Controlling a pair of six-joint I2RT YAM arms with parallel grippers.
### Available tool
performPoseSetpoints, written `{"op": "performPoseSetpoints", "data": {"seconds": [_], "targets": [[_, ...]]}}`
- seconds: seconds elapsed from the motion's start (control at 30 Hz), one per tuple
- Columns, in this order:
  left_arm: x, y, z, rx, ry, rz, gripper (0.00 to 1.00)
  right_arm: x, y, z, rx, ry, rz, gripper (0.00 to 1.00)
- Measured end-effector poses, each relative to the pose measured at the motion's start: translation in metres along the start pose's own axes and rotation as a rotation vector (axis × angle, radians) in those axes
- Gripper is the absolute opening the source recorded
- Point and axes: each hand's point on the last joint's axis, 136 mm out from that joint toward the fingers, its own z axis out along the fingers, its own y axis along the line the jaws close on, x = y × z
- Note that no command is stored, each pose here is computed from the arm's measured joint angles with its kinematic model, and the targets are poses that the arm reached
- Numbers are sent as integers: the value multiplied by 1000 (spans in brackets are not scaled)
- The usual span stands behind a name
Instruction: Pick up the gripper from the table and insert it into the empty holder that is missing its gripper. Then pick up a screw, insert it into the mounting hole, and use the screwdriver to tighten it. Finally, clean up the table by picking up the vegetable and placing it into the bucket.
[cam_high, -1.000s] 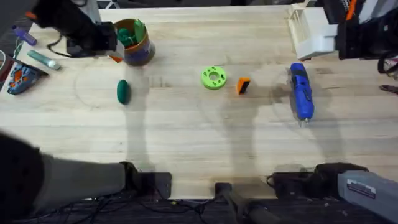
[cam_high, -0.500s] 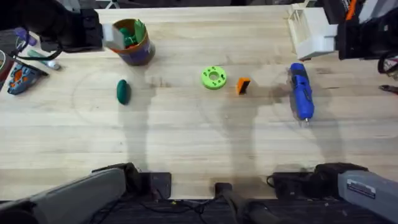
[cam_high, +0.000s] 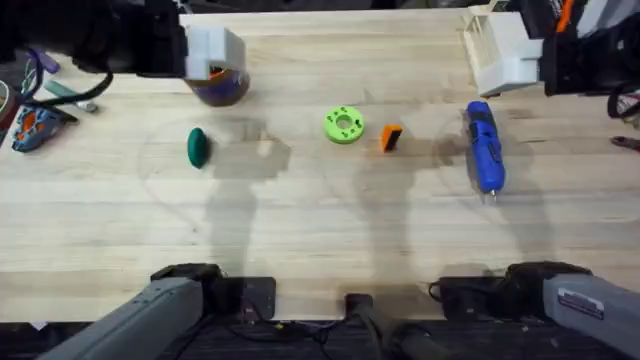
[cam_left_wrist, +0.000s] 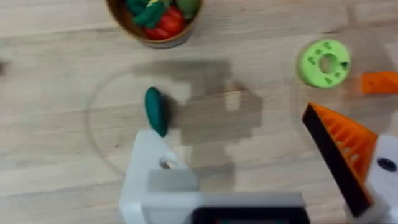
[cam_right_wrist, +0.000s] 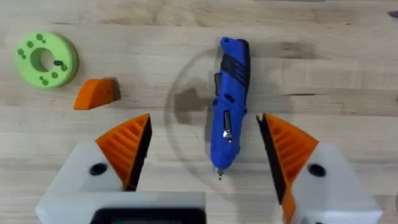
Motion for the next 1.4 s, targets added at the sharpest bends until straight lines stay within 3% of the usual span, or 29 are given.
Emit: {"op": "performPoseSetpoints", "data": {"seconds": [0.33,0.43,0.57,0.63,0.73,1.0,1.07,1.27,1.4], "targets": [[-6,-60,-21,170,-99,134,985,0,0,0,0,0,0,994],[-2,-68,-22,212,-86,136,883,0,0,0,0,0,0,994],[9,-70,-22,228,-39,128,898,0,0,0,0,0,0,994],[15,-69,-22,228,-15,121,976,0,0,0,0,0,0,994],[28,-69,-22,227,37,111,987,0,0,0,0,0,0,994],[82,-65,-30,223,265,67,988,0,0,0,0,0,0,993],[87,-65,-31,222,287,51,987,0,0,0,0,0,0,994],[72,-65,-27,214,229,30,987,0,0,0,0,0,0,994],[44,-64,-27,199,84,54,986,0,0,0,0,0,0,994]]}}
